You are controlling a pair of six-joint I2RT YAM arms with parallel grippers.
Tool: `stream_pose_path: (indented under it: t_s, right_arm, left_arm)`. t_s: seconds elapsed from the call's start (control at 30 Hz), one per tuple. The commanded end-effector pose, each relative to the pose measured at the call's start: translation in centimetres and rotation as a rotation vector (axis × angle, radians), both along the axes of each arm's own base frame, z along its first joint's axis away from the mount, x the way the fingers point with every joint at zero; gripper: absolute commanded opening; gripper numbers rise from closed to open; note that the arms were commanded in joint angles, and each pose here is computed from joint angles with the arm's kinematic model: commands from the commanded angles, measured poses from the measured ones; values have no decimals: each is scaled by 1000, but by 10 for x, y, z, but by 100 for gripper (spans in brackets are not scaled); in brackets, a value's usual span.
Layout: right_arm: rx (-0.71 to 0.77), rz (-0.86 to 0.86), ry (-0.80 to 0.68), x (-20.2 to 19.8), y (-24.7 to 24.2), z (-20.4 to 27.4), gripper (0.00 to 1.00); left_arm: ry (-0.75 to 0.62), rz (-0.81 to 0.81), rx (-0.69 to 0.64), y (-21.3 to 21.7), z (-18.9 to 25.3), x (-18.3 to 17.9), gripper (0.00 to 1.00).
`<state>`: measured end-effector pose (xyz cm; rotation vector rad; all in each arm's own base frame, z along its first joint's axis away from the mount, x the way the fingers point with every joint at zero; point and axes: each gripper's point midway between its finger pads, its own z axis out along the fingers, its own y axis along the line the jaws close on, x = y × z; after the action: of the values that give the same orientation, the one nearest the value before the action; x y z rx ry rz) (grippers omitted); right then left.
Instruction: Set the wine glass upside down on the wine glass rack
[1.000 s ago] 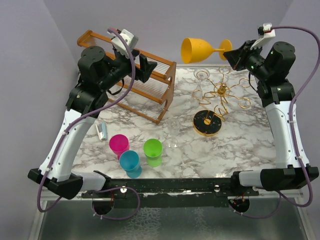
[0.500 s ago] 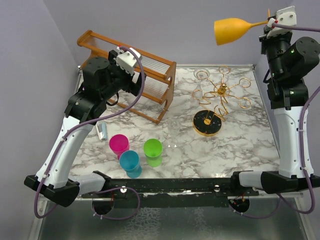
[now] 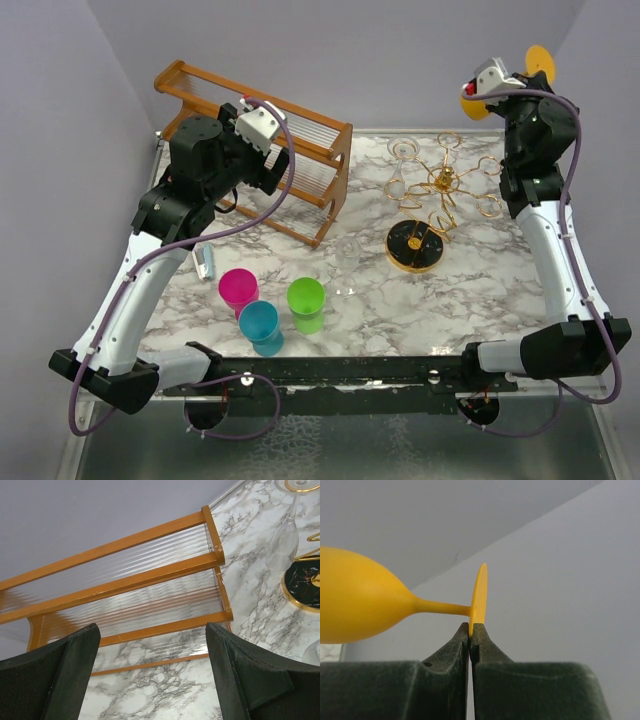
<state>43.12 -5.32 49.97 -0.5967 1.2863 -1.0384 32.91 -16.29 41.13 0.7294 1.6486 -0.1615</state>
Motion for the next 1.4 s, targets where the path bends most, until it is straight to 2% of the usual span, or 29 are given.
stream_pose_path:
  t_s: [0.0, 0.17, 0.67, 1.0, 1.37]
  right_arm:
    - [-256, -2, -31, 3, 8, 11, 1]
    - [-374, 54, 80, 14, 19, -13, 1]
    - [-497, 320, 439, 18, 53, -80, 1]
    - [-550, 438, 575, 7, 66, -109, 1]
    - [-537, 572, 624, -10, 85, -118, 1]
  left_arm:
    - [-27, 18, 8, 8, 7, -5, 89]
    - [-30, 13, 8, 8, 7, -6, 89]
    - [-36, 5, 6, 8, 9, -8, 89]
    - [-30, -2, 12, 6, 6, -7, 89]
    - [-37, -5, 15, 6, 8, -8, 89]
